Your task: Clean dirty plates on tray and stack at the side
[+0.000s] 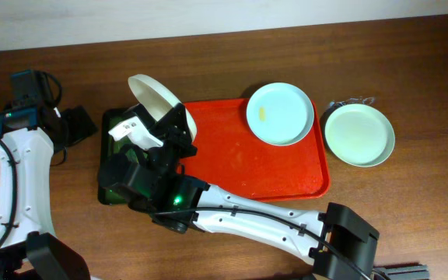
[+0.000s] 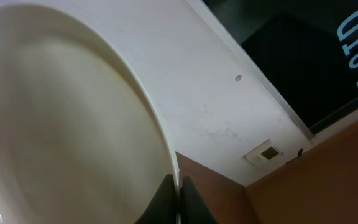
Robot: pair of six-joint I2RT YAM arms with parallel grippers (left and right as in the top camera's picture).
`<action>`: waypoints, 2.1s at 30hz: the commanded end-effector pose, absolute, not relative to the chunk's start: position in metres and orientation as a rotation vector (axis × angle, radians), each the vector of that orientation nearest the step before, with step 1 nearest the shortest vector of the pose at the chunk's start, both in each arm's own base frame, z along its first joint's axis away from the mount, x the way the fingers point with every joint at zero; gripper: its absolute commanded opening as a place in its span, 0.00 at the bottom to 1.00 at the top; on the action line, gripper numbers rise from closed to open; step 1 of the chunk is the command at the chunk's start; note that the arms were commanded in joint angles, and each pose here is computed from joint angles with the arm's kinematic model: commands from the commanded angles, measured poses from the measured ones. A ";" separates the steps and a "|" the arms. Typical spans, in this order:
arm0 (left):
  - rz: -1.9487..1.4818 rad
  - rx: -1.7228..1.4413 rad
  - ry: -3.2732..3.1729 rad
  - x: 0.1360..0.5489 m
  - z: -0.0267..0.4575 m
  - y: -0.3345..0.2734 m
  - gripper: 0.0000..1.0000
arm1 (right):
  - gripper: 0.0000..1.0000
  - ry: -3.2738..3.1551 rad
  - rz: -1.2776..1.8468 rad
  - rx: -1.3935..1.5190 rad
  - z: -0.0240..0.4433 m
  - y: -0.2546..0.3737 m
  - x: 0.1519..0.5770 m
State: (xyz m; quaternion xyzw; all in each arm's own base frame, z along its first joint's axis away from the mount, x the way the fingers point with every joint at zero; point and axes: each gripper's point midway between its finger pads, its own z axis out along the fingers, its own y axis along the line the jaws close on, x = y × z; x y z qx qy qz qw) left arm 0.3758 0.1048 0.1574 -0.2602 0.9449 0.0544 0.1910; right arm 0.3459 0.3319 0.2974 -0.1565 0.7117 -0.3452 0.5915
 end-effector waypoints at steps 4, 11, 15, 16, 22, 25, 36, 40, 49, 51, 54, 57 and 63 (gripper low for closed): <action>0.140 -0.745 2.630 0.377 0.164 0.106 0.99 | 0.04 1.654 -0.718 -0.241 0.306 0.330 0.344; 0.140 -0.745 2.630 0.377 0.164 0.106 0.99 | 0.04 1.808 -0.406 -0.312 0.260 0.354 0.352; 0.140 -0.745 2.630 0.377 0.164 0.106 0.99 | 0.04 2.131 -0.038 -0.235 0.199 0.352 0.370; 0.140 -0.745 2.630 0.377 0.164 0.106 0.99 | 0.04 2.191 0.022 -0.204 0.192 0.345 0.377; 0.140 -0.745 2.630 0.377 0.164 0.106 0.99 | 0.04 2.453 0.302 0.069 0.211 0.225 0.415; 0.140 -0.745 2.630 0.377 0.164 0.106 0.99 | 0.04 2.580 0.286 0.354 0.204 0.120 0.416; 0.140 -0.745 2.630 0.377 0.164 0.106 0.99 | 0.04 2.661 -0.034 1.370 0.138 -0.181 0.290; 0.140 -0.745 2.630 0.377 0.164 0.106 0.99 | 0.04 2.633 -0.010 1.394 0.106 -0.187 0.289; 0.140 -0.745 2.630 0.377 0.164 0.106 0.99 | 0.73 2.623 0.036 1.321 0.080 -0.173 0.303; 0.140 -0.745 2.630 0.377 0.164 0.106 0.99 | 0.82 2.636 0.060 1.323 0.080 -0.169 0.302; 0.140 -0.745 2.630 0.377 0.164 0.106 0.99 | 0.82 2.690 0.074 1.275 0.079 -0.157 0.300; 0.140 -0.745 2.630 0.377 0.164 0.106 0.99 | 0.82 2.800 0.087 1.199 0.077 -0.129 0.295; 0.140 -0.745 2.630 0.377 0.164 0.106 0.99 | 0.86 2.952 0.097 0.962 0.076 -0.071 0.301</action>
